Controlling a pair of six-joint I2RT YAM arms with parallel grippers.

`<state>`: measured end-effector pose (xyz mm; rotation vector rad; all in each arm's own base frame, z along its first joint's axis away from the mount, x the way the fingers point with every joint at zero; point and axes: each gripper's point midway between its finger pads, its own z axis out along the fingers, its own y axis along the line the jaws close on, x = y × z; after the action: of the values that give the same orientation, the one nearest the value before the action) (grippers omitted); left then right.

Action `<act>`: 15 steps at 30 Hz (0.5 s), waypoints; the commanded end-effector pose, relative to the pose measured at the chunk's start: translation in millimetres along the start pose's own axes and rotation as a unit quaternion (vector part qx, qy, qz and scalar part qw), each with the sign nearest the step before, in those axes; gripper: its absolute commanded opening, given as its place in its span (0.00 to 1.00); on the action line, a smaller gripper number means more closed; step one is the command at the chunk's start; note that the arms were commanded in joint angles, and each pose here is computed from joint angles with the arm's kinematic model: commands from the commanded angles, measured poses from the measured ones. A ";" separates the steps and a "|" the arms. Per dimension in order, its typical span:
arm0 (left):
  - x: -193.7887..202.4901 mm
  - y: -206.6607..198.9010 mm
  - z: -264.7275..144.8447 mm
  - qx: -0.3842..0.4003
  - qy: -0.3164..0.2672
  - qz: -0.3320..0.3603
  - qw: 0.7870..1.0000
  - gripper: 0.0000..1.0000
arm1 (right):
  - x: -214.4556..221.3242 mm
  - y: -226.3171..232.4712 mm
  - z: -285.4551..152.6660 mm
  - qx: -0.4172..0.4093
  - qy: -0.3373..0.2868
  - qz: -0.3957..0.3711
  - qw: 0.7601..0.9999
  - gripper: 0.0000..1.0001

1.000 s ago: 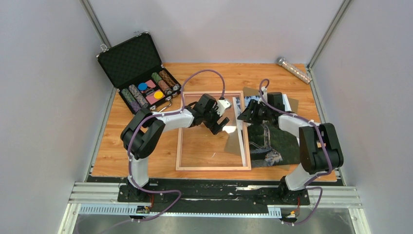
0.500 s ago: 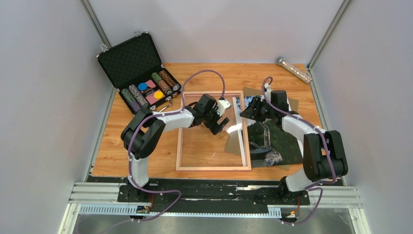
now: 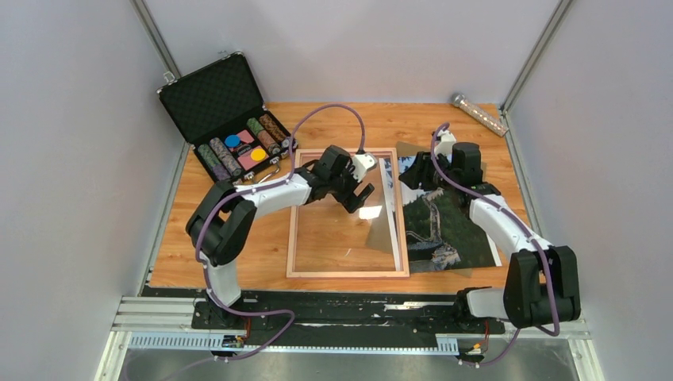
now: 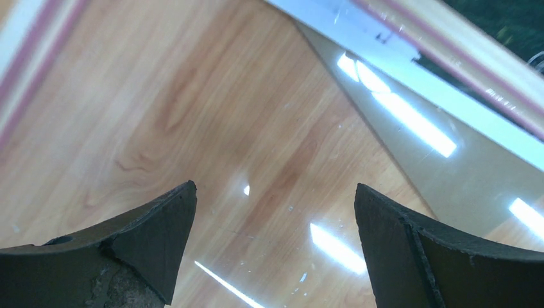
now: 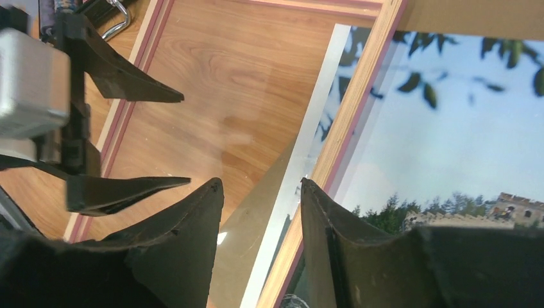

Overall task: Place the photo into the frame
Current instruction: Place the photo frame item in the photo frame.

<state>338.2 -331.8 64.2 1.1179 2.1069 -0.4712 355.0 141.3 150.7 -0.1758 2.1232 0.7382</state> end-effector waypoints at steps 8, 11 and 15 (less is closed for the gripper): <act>-72.1 9.7 -77.9 -0.049 -0.079 0.030 0.995 1.00 | -5.5 -14.0 -5.7 0.017 -0.003 -0.138 0.990 0.47; -59.4 25.7 -102.6 -0.094 -0.058 0.046 0.993 1.00 | -0.1 -23.1 -1.1 0.030 0.007 -0.147 0.989 0.47; -28.4 40.7 -127.4 -0.127 -0.018 0.041 0.991 1.00 | 5.0 -23.5 1.3 0.019 0.001 -0.172 0.985 0.48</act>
<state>337.9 -294.1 165.4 1.0381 1.9779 -0.3280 357.8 126.2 139.4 -0.4256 2.0859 0.5476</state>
